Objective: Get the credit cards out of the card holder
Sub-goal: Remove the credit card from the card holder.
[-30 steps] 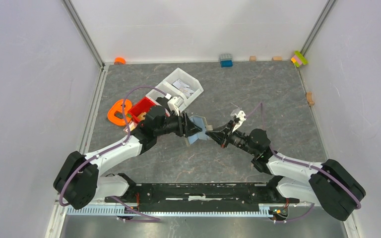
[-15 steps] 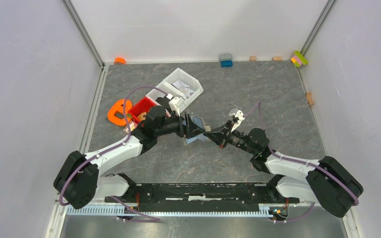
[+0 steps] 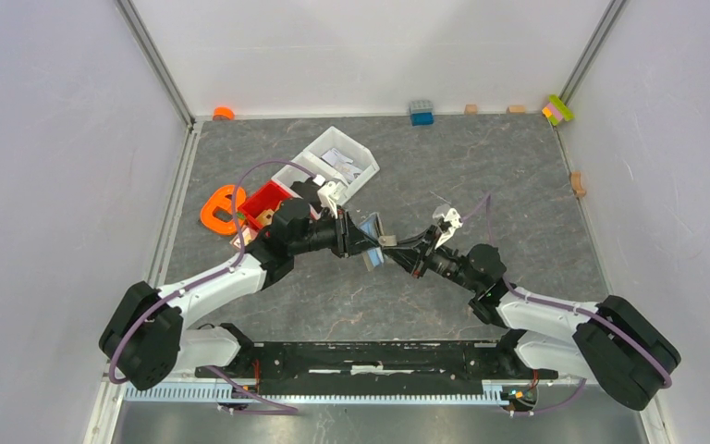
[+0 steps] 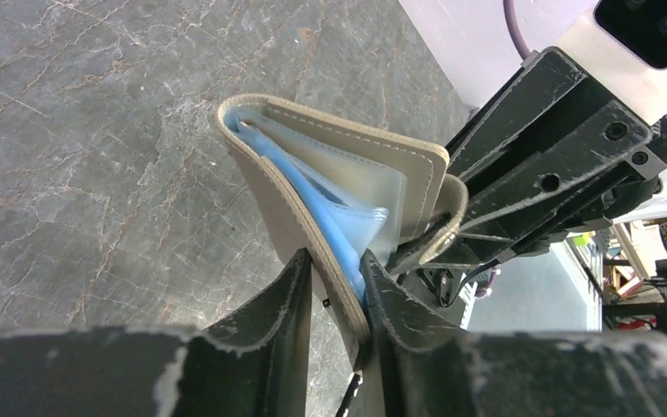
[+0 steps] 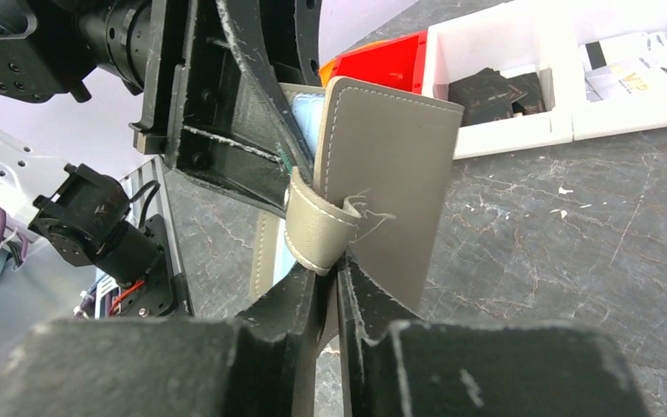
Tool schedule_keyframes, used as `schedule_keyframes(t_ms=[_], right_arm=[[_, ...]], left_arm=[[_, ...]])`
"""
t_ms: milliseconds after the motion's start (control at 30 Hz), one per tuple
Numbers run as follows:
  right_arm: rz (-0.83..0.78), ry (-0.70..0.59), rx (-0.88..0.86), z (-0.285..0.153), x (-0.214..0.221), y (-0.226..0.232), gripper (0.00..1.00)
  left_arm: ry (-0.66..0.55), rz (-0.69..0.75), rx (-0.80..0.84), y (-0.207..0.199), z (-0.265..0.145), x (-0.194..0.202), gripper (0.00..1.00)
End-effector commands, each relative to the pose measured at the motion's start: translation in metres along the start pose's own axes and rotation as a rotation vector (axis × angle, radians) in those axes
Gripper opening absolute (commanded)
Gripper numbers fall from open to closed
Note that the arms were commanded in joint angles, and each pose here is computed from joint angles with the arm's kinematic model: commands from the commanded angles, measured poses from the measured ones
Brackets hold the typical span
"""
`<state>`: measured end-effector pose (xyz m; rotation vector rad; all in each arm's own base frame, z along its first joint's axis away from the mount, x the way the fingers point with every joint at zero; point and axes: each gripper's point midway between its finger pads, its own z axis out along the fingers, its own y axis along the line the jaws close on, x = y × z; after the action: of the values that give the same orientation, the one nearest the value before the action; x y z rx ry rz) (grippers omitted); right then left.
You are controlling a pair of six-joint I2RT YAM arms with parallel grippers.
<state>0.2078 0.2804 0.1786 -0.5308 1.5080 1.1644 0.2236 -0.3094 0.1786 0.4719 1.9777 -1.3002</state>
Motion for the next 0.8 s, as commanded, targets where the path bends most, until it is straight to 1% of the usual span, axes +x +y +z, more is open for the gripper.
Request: schedule_keyframes(t_ms=[0, 67, 133, 200, 267, 300, 433, 500, 567, 667, 767], right_arm=[[-0.034, -0.067, -0.077, 0.001, -0.020, 0.020, 0.24], [-0.033, -0.067, -0.070, 0.001, -0.019, 0.019, 0.31], [-0.028, -0.057, -0.038, 0.002, -0.018, 0.013, 0.32], [-0.027, -0.021, 0.038, 0.003, -0.011, -0.002, 0.32], [-0.028, 0.001, 0.107, 0.003, -0.008, -0.015, 0.36], [-0.030, 0.002, 0.126, 0.003, -0.008, -0.018, 0.40], [-0.038, -0.002, 0.125, 0.002, -0.009, -0.017, 0.69], [-0.045, -0.003, 0.119, 0.002, -0.010, -0.016, 0.78], [-0.046, 0.005, 0.114, 0.003, -0.009, -0.016, 0.84], [-0.035, 0.031, 0.152, 0.005, -0.005, -0.023, 0.84], [-0.033, 0.031, 0.189, 0.003, -0.005, -0.029, 0.71]], left_arm=[[-0.069, 0.086, 0.030, -0.015, -0.001, -0.024, 0.26], [-0.071, 0.084, 0.021, -0.014, -0.001, -0.024, 0.24], [-0.073, 0.084, 0.021, -0.014, -0.001, -0.024, 0.24], [-0.073, 0.084, 0.021, -0.014, -0.002, -0.024, 0.24], [-0.073, 0.086, 0.025, -0.015, -0.002, -0.025, 0.24], [-0.073, 0.086, 0.025, -0.015, -0.002, -0.025, 0.23], [-0.067, 0.083, 0.022, -0.014, -0.001, -0.024, 0.22], [-0.065, 0.081, 0.025, -0.014, 0.000, -0.024, 0.22], [-0.060, 0.081, 0.029, -0.015, 0.000, -0.023, 0.22], [-0.059, 0.082, 0.033, -0.016, 0.000, -0.023, 0.21], [-0.060, 0.082, 0.031, -0.016, 0.000, -0.023, 0.21]])
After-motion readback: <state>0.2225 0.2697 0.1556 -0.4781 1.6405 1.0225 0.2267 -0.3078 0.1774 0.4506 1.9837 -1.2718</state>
